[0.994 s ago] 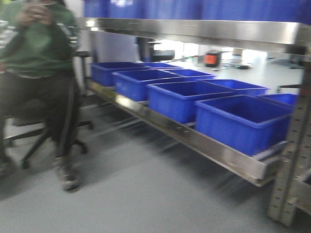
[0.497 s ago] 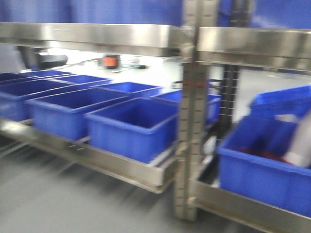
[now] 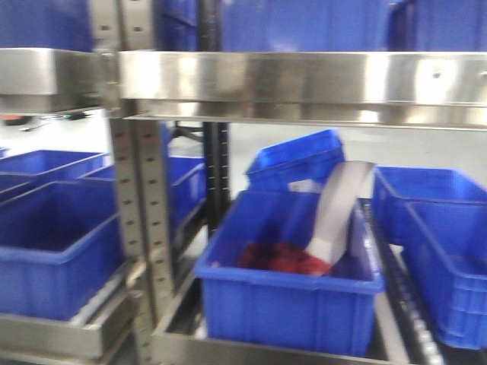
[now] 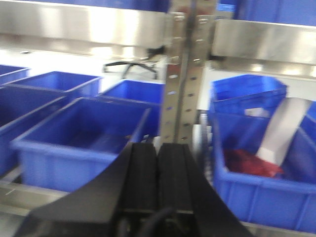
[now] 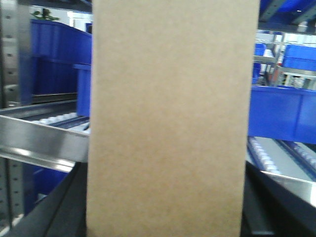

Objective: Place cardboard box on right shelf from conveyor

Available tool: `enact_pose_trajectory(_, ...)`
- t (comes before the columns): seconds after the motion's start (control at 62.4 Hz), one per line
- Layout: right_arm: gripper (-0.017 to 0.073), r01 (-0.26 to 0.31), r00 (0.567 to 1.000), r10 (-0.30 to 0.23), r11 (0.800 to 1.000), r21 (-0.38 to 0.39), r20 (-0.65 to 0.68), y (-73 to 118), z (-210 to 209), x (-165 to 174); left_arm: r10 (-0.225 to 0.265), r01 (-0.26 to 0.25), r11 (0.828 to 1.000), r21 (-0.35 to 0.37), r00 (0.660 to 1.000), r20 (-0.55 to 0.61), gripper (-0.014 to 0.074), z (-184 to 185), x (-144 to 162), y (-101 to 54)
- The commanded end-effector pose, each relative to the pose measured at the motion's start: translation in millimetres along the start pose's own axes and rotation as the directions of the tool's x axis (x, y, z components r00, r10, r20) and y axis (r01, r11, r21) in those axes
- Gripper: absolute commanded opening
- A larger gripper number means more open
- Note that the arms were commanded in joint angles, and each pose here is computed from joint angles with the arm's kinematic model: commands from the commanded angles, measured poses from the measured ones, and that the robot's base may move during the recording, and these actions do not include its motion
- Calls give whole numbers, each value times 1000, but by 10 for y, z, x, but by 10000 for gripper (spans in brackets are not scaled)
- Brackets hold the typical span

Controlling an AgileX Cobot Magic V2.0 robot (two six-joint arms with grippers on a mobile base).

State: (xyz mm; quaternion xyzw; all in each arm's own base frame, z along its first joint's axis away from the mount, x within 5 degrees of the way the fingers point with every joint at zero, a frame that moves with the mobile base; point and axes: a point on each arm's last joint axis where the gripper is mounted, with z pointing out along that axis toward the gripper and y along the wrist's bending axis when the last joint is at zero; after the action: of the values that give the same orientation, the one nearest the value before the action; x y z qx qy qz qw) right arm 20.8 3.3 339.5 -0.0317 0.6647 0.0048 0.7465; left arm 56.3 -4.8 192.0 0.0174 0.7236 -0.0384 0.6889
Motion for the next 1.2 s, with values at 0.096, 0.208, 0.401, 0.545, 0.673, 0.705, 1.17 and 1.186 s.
enact_pose_trajectory(0.096, 57, 8, 994, -10, 1000, 19, 109, -15, -5, -164, -6, 6, 1000, -1, 996, 84, -116, -4, -60, 3)
enact_pose_trajectory(0.208, 57, 8, 994, -10, 1000, 19, 109, -15, -5, -164, -6, 6, 1000, -1, 996, 84, -116, -4, -60, 3)
enact_pose_trajectory(0.401, 57, 8, 994, -10, 1000, 19, 109, -15, -5, -164, -6, 6, 1000, -1, 996, 84, -116, -4, -60, 3)
enact_pose_trajectory(0.545, 57, 8, 994, -10, 1000, 19, 109, -15, -5, -164, -6, 6, 1000, -1, 996, 84, -116, -4, -60, 3)
enact_pose_trajectory(0.673, 57, 8, 994, -10, 1000, 19, 109, -15, -5, -164, -6, 6, 1000, -1, 996, 84, -116, -4, -60, 3)
enact_pose_trajectory(0.705, 57, 8, 994, -10, 1000, 19, 109, -15, -5, -164, -6, 6, 1000, -1, 996, 84, -116, -4, -60, 3)
enact_pose_trajectory(1.17, 57, 8, 994, -10, 1000, 19, 109, -15, -5, -164, -6, 6, 1000, -1, 996, 84, -116, -4, -60, 3)
enact_pose_trajectory(1.186, 57, 8, 994, -10, 1000, 19, 109, -15, -5, -164, -6, 6, 1000, -1, 996, 84, -116, -4, -60, 3)
